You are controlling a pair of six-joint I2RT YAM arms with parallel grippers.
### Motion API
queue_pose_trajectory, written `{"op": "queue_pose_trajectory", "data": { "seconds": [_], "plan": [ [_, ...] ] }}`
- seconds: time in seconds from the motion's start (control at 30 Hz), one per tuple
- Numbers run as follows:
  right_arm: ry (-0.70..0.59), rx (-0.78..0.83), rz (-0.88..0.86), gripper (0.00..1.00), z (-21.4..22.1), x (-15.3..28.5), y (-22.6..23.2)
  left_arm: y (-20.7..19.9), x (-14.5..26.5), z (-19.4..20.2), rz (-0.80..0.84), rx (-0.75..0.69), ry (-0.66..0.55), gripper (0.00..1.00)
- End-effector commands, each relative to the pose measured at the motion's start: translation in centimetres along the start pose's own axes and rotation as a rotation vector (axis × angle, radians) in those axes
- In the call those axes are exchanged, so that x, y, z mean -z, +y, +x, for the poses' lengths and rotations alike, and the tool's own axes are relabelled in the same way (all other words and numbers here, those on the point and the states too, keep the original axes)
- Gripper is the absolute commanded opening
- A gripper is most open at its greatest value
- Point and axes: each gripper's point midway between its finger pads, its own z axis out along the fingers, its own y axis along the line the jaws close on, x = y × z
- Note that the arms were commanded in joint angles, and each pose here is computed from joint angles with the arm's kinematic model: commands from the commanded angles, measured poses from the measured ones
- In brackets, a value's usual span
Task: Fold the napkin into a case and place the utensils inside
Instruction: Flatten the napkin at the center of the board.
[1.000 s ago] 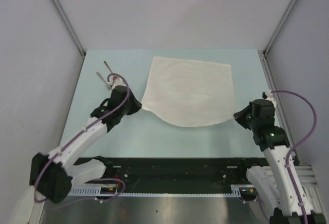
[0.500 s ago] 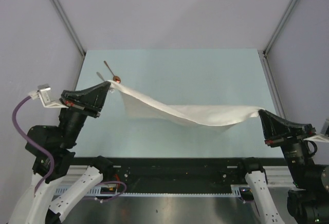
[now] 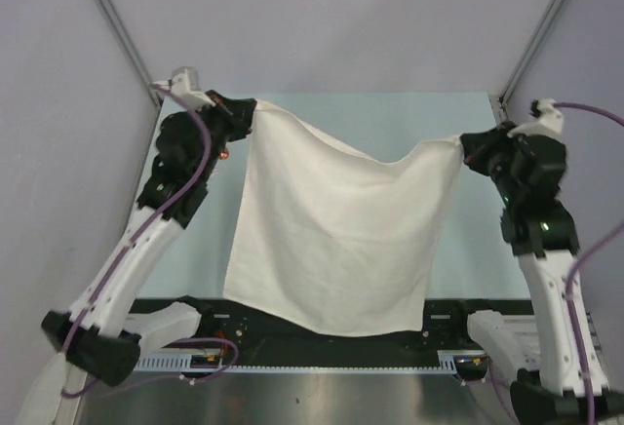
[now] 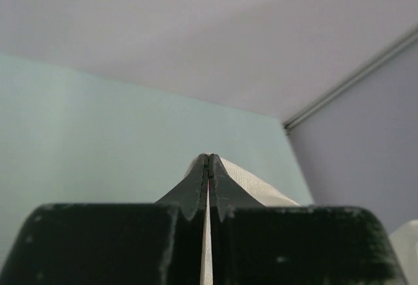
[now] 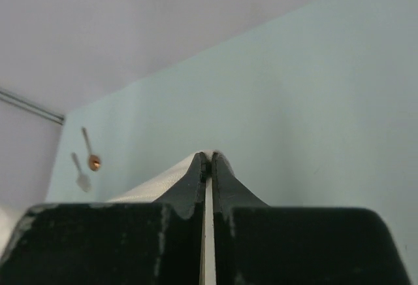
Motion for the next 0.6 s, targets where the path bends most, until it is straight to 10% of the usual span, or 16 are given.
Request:
{"op": "queue_pose_trajectory", "data": {
  "seconds": [0.0, 0.37, 0.57],
  "plan": [
    [0.076, 0.04, 0.082, 0.0, 4.4, -7.4, -3.9, 6.9, -6.0, 5.5, -0.145, 0.005, 0.085, 0.0],
    [0.313, 0.032, 0.084, 0.0, 12.8, -22.3, -11.1, 16.1, -17.4, 14.8, -0.17, 0.106, 0.228, 0.0],
    [0.538, -0.077, 0.101, 0.0, 16.4, -22.3, -10.3, 17.1, -16.9, 17.7, -0.231, 0.156, 0.363, 0.0]
  ]
}}
